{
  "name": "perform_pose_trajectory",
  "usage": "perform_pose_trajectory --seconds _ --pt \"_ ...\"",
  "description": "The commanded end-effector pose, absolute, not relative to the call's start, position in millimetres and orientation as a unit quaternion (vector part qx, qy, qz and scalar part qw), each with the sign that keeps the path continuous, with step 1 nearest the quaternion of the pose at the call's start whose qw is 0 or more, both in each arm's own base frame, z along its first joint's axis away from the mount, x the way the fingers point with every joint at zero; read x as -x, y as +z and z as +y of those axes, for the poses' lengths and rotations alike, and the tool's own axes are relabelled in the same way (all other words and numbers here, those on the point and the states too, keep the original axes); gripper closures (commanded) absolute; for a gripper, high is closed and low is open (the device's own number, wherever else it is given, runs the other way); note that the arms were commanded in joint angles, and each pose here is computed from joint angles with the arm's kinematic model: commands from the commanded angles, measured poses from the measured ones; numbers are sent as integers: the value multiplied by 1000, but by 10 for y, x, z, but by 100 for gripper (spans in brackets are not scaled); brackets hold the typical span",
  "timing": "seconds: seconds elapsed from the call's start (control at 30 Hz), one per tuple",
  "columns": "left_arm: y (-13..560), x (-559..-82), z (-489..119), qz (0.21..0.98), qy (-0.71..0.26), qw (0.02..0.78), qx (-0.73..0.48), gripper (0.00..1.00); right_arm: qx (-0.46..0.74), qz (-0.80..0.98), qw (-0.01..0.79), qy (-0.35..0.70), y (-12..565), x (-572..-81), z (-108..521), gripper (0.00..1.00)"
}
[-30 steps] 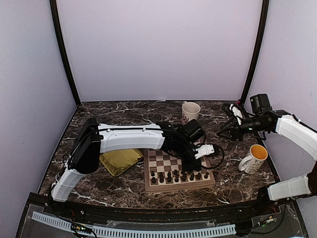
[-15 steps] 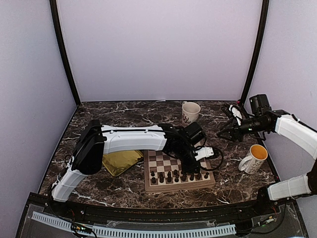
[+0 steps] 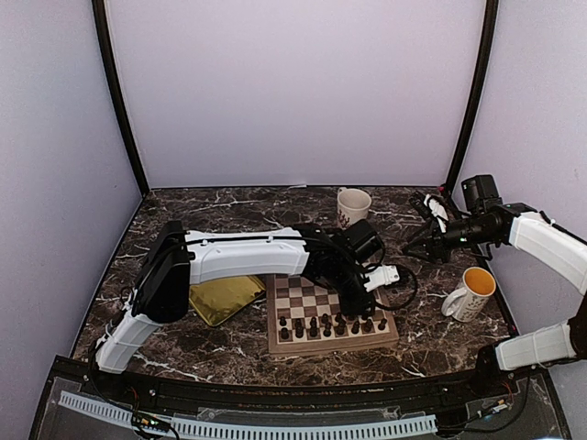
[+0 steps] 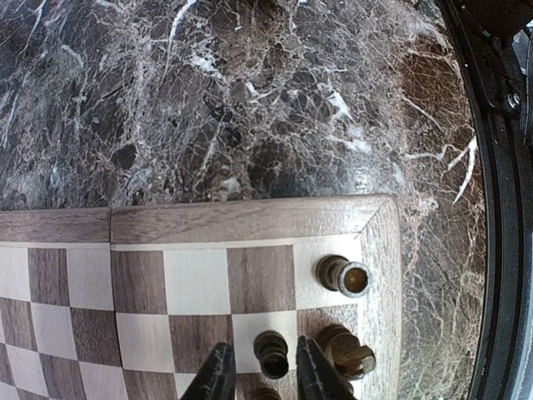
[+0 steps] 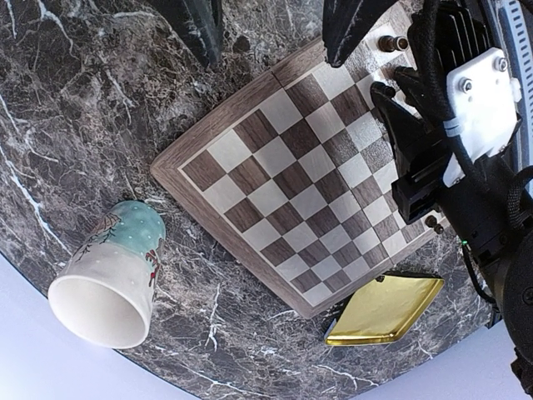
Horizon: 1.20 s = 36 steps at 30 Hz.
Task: Set up the chess pieces on the board
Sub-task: Place the pawn on b7, then pick up the pawn from the storage box.
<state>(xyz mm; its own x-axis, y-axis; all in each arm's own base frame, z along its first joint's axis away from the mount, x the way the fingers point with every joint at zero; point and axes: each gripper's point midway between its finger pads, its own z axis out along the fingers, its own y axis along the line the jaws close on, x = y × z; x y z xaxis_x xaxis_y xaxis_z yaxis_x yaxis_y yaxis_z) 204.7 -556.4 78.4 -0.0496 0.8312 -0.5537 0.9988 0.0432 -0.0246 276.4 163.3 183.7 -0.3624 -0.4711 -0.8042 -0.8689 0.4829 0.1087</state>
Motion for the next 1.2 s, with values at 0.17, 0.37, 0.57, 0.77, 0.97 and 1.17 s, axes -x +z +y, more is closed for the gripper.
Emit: perform_pose_trajectory --seconds 0.17,0.37,0.57,0.77,0.97,1.17 --pt "1239 -2243 -5333 706 -136 244 -651 72 434 775 366 278 1839 -2762 1651 58" --pt "1572 -2311 -4970 731 -131 277 -609 73 434 776 365 278 1831 -2764 1651 58" --pt "1832 -2556 -4245 794 -135 312 -505 73 434 777 361 278 1802 -2775 1651 59" --pt "1616 -2821 -3386 875 -121 290 -368 73 433 781 355 277 1761 -2791 1645 59" --pt "1086 -2816 -2872 928 -89 192 -307 76 432 782 354 275 1753 -2798 1640 59" --pt "734 -2753 -2821 940 -104 128 -298 78 433 783 355 270 1750 -2798 1628 59"
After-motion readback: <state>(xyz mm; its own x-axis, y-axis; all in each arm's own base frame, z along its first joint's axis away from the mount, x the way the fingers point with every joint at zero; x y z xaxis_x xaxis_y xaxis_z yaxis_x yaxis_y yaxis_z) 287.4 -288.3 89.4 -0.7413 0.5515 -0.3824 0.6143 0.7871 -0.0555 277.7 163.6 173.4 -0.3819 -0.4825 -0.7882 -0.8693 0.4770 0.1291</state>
